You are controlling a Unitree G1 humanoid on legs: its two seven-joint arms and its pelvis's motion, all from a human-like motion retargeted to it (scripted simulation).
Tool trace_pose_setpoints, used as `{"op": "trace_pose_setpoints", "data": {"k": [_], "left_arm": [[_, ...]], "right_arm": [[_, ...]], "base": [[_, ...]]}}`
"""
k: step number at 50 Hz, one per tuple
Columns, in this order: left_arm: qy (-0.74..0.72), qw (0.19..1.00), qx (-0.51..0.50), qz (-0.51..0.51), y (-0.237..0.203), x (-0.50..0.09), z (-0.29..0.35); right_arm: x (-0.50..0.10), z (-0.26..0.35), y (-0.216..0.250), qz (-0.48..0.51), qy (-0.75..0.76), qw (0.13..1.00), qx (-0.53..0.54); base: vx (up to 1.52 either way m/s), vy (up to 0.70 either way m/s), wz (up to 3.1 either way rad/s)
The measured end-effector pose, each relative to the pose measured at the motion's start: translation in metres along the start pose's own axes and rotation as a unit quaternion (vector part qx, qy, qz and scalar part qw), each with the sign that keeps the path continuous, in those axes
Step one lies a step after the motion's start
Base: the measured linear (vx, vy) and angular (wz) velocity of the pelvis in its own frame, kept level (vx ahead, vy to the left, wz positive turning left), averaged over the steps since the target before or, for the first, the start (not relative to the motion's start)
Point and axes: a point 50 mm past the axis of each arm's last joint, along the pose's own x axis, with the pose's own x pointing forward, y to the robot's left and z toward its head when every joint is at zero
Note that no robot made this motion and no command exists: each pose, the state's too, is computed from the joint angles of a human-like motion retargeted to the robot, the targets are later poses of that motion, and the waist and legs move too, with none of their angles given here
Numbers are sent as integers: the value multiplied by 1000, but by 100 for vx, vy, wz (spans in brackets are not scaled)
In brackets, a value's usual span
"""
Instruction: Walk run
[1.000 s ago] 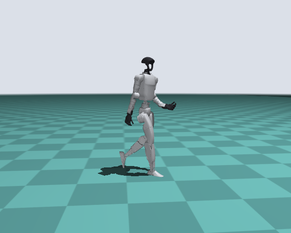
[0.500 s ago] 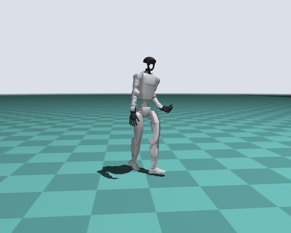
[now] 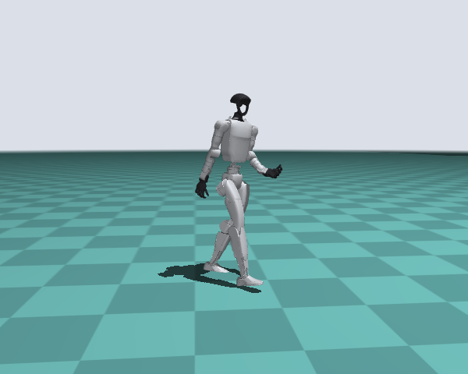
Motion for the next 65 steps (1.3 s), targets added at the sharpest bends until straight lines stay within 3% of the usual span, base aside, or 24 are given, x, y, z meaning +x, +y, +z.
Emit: {"op": "trace_pose_setpoints", "data": {"k": [7,15,25,32,37,44,57,65], "left_arm": [[39,999,0,20,2,-22,-18],[68,994,-48,71,-4,-46,-46],[56,996,-36,57,0,-49,-37],[48,997,-29,53,-1,-41,-33],[42,994,-50,85,3,-48,-36],[39,988,-69,132,15,-57,-36],[9,998,-60,21,-8,-1,-18],[9,999,-38,29,2,-3,-10]], "right_arm": [[-3,10,-13,-23,-1,999,-36],[-20,62,-53,-65,-65,996,15],[-92,169,-135,-229,-255,939,0],[-127,190,-164,-294,-324,899,29],[-104,178,-144,-248,-301,919,56],[-43,130,-71,-87,-219,972,16],[-2,28,-4,-29,-77,992,91],[-1,3,-1,15,-16,998,57]], "base": [[94,-37,63],[89,-44,81],[68,-23,-14],[75,-16,73],[91,-14,-12],[96,-6,0],[70,4,172],[70,-20,110]]}}
